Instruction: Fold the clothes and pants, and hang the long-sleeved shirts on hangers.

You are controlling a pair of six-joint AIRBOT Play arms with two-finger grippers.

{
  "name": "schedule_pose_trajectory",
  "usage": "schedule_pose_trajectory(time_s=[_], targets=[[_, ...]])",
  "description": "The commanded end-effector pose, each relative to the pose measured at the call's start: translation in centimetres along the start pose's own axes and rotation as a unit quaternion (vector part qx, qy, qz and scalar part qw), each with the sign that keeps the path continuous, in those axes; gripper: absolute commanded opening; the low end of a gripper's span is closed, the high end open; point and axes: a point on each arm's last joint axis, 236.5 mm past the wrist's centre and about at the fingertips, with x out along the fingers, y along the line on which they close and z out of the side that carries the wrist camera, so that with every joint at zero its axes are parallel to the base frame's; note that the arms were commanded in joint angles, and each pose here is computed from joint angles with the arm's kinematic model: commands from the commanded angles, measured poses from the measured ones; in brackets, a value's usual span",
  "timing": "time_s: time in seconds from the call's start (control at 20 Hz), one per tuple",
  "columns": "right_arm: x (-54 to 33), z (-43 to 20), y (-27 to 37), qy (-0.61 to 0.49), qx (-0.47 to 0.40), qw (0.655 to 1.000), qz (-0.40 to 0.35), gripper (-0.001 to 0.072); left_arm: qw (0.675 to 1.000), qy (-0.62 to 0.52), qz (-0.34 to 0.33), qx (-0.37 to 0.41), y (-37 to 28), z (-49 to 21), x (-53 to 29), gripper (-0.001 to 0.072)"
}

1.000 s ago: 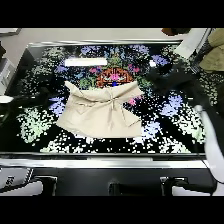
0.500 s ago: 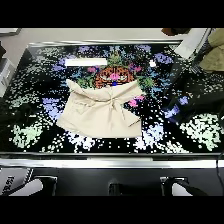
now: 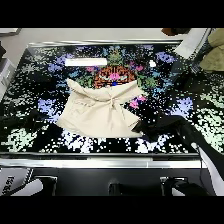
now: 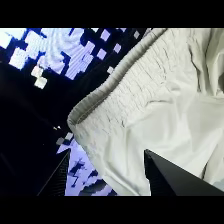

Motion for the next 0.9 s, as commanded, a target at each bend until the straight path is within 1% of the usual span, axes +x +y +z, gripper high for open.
schedule_pose_trajectory(time_s=[0.0,0.05,0.15,0.2,0.25,0.4,0.6,0.85], targets=[[1.9,0.3,-0.2,-0.013,0.024,1.0,-0.009,0.0594,1.0,0.004,0.01,0.007,0.4,-0.3,0.2,0.0534],[2.0,0.5,-0.2,-0.017,0.026,0.999,-0.009,0.0532,1.0,0.005,0.012,0.007,0.5,-0.3,0.2,0.0534],[1.9,0.6,-0.1,-0.02,0.026,0.999,-0.006,0.0153,1.0,0.009,0.014,0.002,0.9,-0.7,0.5,0.0534],[1.8,0.5,0.0,-0.02,0.024,0.999,-0.006,0.0059,1.0,0.012,0.016,-0.002,1.3,-1.1,0.9,0.0534],[1.6,0.5,0.2,-0.021,0.022,1.0,-0.003,0.0021,1.0,0.018,0.018,-0.003,1.5,-1.5,1.3,0.0534],[0.7,0.5,1.0,-0.033,0.013,0.999,0.007,0.0021,0.999,0.035,0.022,0.024,1.2,-2.7,2.7,0.0534],[0.3,0.6,1.4,-0.039,0.017,0.999,0.013,0.0021,0.998,0.029,0.031,0.048,0.5,-2.7,4.4,0.0533],[0.2,0.2,1.5,-0.031,0.019,0.999,0.015,0.0021,0.997,0.052,0.042,0.037,1.5,-3.4,6.2,0.0533]])
